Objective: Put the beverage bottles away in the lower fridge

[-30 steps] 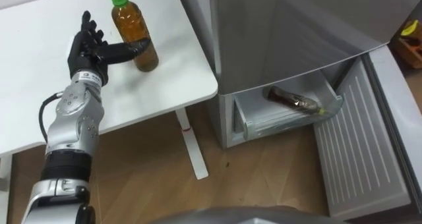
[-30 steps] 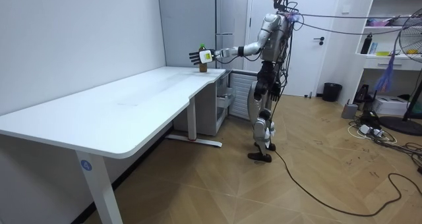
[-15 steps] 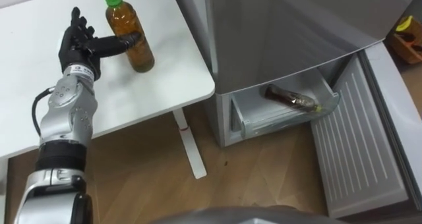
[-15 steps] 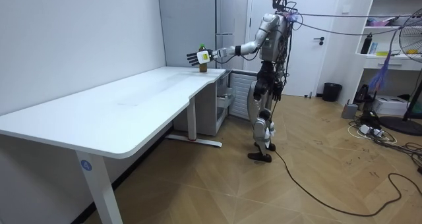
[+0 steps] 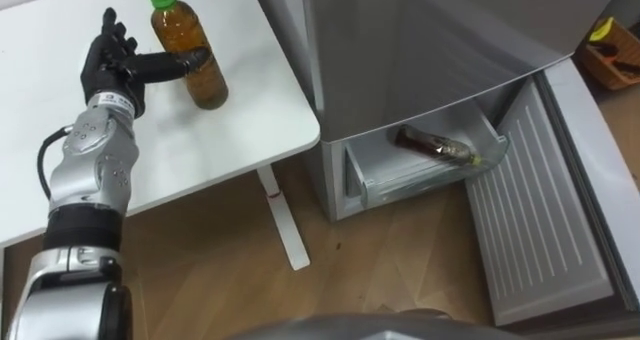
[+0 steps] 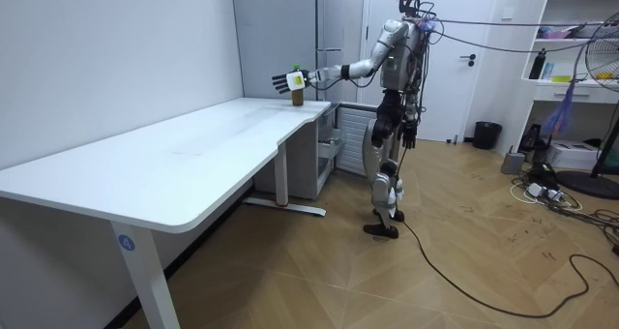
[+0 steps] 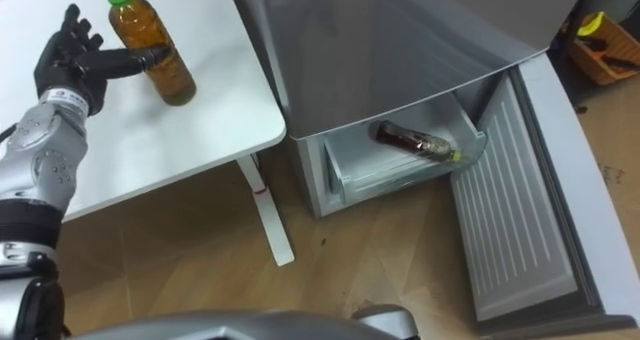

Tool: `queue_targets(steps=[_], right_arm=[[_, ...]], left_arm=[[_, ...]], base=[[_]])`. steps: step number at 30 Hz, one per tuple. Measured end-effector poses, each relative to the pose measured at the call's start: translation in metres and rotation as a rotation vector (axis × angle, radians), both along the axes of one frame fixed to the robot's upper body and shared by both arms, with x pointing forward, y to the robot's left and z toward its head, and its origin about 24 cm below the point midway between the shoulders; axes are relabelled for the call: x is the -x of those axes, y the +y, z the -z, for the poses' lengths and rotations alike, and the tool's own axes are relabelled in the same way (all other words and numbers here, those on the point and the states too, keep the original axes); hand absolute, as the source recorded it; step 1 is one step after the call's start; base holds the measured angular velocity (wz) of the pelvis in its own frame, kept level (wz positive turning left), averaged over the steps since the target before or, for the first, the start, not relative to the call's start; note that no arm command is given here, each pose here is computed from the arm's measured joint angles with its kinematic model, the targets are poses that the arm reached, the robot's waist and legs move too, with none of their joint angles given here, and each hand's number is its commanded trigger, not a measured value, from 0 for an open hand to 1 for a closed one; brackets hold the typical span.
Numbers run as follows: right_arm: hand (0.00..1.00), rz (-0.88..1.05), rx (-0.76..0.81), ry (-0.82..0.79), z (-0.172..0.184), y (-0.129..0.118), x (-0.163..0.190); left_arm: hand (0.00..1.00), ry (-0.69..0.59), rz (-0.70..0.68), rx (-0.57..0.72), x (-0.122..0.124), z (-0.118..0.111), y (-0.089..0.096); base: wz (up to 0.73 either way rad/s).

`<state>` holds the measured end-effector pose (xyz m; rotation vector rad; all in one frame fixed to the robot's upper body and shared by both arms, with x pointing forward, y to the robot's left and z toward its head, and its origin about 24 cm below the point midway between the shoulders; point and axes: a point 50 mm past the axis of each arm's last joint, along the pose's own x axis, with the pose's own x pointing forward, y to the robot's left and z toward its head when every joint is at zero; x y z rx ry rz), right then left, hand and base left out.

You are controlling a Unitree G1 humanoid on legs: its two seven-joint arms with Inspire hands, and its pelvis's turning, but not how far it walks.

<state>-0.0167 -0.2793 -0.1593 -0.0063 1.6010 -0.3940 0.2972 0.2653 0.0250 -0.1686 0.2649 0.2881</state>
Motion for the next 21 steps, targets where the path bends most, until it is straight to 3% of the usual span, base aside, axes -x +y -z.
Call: queue_targets(steps=[21], right_arm=[[0.00, -0.004, 0.001, -0.008, 0.000, -0.001, -0.011]], left_arm=[[0.00, 0.062, 0.081, -0.009, -0.018, -0.006, -0.005]], base=[[0.00]])
